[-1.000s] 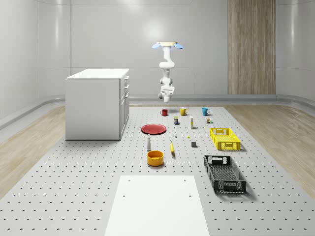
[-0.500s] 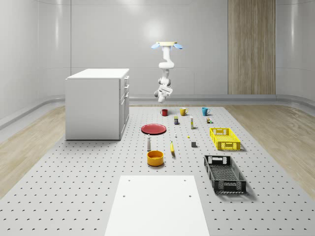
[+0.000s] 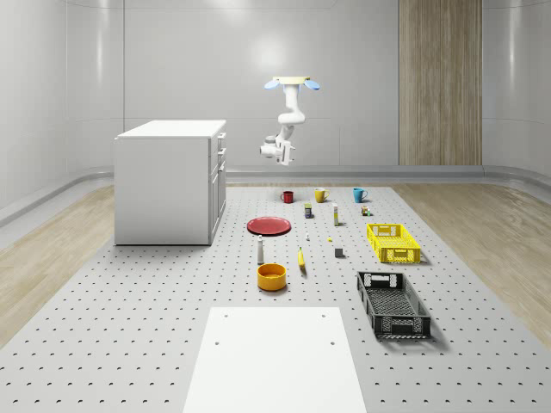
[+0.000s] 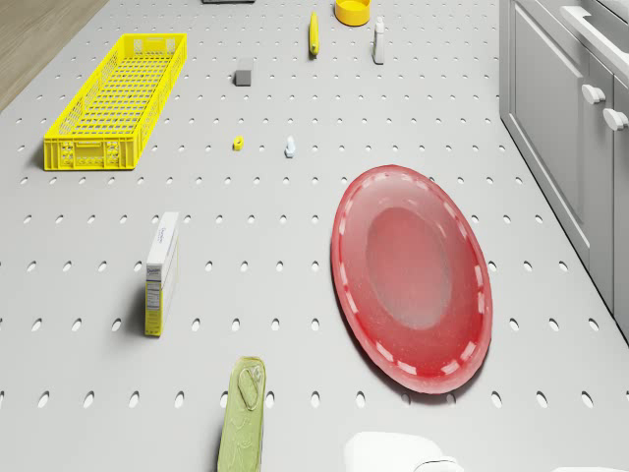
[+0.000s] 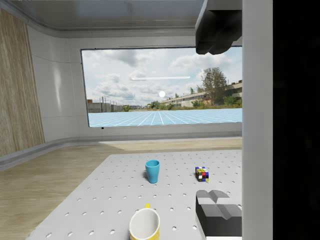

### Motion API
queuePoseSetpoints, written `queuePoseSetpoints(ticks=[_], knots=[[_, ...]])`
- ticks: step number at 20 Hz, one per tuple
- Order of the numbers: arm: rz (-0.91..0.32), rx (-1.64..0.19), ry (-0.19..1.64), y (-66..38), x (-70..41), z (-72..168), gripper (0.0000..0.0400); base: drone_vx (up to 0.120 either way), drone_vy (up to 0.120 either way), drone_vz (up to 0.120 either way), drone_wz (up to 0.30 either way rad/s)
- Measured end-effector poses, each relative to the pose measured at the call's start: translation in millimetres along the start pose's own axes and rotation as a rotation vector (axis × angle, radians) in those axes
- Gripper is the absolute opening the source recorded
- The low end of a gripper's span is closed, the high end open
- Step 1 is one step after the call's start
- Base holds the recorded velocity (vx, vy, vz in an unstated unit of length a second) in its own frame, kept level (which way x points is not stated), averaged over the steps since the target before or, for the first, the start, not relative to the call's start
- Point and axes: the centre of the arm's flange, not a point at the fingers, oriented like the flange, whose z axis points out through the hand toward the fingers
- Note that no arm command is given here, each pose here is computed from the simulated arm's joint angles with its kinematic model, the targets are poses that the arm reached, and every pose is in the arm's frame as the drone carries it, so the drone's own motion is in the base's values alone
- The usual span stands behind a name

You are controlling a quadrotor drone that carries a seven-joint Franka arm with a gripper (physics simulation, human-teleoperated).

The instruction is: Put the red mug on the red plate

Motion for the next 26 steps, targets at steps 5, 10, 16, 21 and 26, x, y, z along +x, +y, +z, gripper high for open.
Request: queuePoseSetpoints(ticks=[5, 10, 16, 21, 26], knots=[[-0.016, -0.473, 0.471, -43.0, -43.6, 21.4, 0.04, 0.0, 0.0, -0.12, 0.0], [-0.025, -0.704, 0.707, -58.2, -59.8, 45.1, 0.04, -0.008, 0.0, -0.12, 0.0], [-0.031, -0.81, 0.819, -63.3, -65.6, 58.2, 0.04, -0.12, 0.12, -0.12, 0.0], [-0.033, -0.842, 0.853, -64.6, -67.1, 62.4, 0.04, -0.12, 0.12, -0.12, 0.0], [-0.033, -0.855, 0.867, -65.1, -67.6, 64.2, 0.04, -0.104, 0.032, -0.12, 0.0]])
